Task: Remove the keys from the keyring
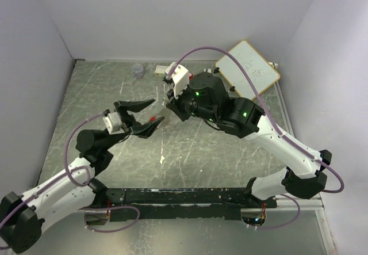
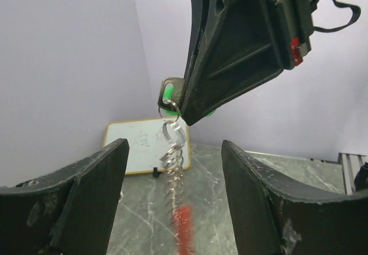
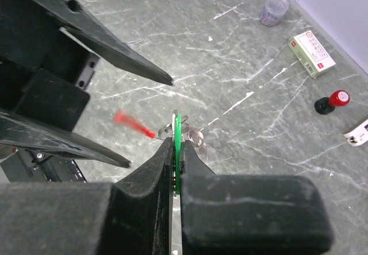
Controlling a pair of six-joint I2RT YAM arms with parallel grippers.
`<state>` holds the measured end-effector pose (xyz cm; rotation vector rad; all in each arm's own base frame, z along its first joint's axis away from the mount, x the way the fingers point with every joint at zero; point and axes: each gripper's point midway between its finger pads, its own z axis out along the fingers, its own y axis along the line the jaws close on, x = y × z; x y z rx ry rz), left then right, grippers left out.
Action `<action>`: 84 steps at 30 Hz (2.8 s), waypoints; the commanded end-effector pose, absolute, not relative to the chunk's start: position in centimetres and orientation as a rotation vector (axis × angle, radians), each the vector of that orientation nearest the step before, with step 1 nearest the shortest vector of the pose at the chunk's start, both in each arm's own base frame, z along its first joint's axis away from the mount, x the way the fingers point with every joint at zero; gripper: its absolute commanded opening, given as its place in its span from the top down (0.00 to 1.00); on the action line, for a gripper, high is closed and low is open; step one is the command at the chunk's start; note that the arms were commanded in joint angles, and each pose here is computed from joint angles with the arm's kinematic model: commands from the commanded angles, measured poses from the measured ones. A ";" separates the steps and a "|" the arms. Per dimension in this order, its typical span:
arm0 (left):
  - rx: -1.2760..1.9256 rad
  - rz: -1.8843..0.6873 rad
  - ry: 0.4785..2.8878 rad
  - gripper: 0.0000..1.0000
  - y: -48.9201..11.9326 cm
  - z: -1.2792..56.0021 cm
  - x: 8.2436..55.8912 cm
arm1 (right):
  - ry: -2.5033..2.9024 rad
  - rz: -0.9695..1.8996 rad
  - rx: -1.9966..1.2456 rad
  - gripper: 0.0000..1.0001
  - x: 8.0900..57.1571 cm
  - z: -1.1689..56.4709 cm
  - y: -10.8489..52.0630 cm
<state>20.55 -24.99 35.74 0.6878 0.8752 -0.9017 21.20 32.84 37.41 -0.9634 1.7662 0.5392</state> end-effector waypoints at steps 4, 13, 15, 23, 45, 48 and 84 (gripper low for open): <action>0.549 -0.750 0.866 0.25 -21.1 37.3 20.5 | 1.678 0.560 -0.893 1.00 21.8 40.6 33.0; 0.549 -0.755 0.869 0.35 -20.8 37.7 19.9 | 1.677 0.566 -0.887 1.00 21.7 40.8 33.0; 0.540 -0.773 0.866 0.40 -20.8 37.6 19.8 | 1.678 0.564 -0.882 1.00 21.7 40.8 32.9; 0.602 -0.839 0.868 0.55 -22.2 37.4 19.3 | 1.694 0.527 -0.866 1.00 22.3 40.3 32.6; 0.666 -1.060 0.805 0.60 -24.0 37.8 16.6 | 1.691 0.542 -0.872 1.00 22.3 40.3 33.1; 0.653 -1.037 0.824 0.60 -23.9 37.5 17.1 | 1.688 0.548 -0.878 1.00 22.2 40.3 33.1; 0.598 -0.781 0.884 0.53 -23.9 38.5 22.9 | 1.667 0.544 -0.900 1.00 21.9 40.2 32.7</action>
